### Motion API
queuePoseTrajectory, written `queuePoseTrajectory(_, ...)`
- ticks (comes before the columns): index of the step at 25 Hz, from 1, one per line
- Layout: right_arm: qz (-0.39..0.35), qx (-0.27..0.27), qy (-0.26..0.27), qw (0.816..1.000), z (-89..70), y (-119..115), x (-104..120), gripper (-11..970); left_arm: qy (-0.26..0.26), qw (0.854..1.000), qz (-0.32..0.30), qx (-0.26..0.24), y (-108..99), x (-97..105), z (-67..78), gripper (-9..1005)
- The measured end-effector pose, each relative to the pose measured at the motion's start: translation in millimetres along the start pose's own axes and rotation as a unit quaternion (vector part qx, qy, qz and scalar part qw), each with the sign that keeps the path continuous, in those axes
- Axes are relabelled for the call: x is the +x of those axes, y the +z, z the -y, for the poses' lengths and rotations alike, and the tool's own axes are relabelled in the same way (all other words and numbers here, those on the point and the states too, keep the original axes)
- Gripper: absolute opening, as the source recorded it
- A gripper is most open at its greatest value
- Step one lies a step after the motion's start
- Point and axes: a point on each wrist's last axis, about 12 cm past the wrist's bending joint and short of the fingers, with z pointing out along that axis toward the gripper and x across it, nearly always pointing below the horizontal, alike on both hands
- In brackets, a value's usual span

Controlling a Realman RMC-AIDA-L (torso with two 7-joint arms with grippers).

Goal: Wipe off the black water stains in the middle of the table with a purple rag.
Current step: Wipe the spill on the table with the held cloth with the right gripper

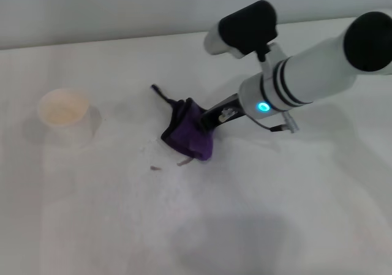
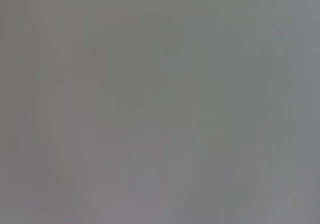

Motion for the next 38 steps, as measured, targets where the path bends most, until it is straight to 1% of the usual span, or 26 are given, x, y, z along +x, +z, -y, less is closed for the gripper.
queuePoseTrajectory(2,0.007,0.001,0.008,1.0,3.5,-5.2,0.3,70,0.002,1.0,0.0,-0.001,0.0,-0.5,-1.0,846)
queuePoseTrajectory(4,0.008,-0.006,0.007,1.0,0.1,-7.7,1.5,70,0.002,1.0,0.001,-0.001,0.1,-0.5,-1.1,846)
queuePoseTrajectory(5,0.004,-0.012,0.003,1.0,-3.3,-8.3,3.0,70,0.003,1.0,0.001,-0.001,0.1,-0.7,-1.3,846)
queuePoseTrajectory(6,-0.015,-0.028,-0.007,0.999,-13.1,-7.2,7.5,70,0.003,1.0,0.001,-0.001,0.1,-0.7,-1.3,846)
queuePoseTrajectory(7,-0.015,-0.028,-0.007,0.999,-13.1,-7.2,7.5,70,0.004,1.0,0.001,-0.001,0.6,-1.0,-1.6,846)
queuePoseTrajectory(10,-0.043,-0.058,-0.019,0.997,-31.3,-4.5,12.8,69,0.004,1.0,0.001,-0.001,0.9,-1.1,-1.3,847)
queuePoseTrajectory(14,-0.051,-0.093,-0.026,0.994,-50.9,-1.2,15.4,69,0.004,1.0,0.003,0.001,2.5,-1.6,-0.1,847)
queuePoseTrajectory(18,-0.038,-0.105,-0.033,0.993,-61.0,1.0,9.2,68,0.005,1.0,0.005,0.004,6.7,-3.2,1.8,847)
queuePoseTrajectory(22,-0.003,-0.103,-0.039,0.994,-63.8,5.2,5.2,68,0.004,1.0,0.007,0.009,11.1,-4.5,4.8,846)
queuePoseTrajectory(25,0.011,-0.082,-0.033,0.996,-54.8,11.3,7.7,68,0.004,1.0,0.005,0.011,14.2,-4.6,6.5,846)
queuePoseTrajectory(28,0.009,-0.063,-0.018,0.998,-37.9,10.6,9.2,69,0.004,1.0,0.002,0.011,15.9,-4.5,6.7,847)
queuePoseTrajectory(30,0.007,-0.062,-0.007,0.998,-27.1,4.6,9.8,69,0.004,1.0,0.001,0.01,16.2,-4.7,6.1,847)
queuePoseTrajectory(33,0.002,-0.065,0.005,0.998,-8.0,-10.5,15.0,69,0.005,1.0,0.003,0.012,18.1,-5.8,6.4,847)
queuePoseTrajectory(36,-0.011,-0.056,0.003,0.998,4.8,-27.5,21.2,69,0.007,1.0,0.004,0.014,20.7,-6.8,7.8,847)
queuePoseTrajectory(38,-0.023,-0.056,0.008,0.998,10.3,-36.4,24.3,69,0.006,1.0,0.006,0.011,21.2,-7.3,7.3,846)
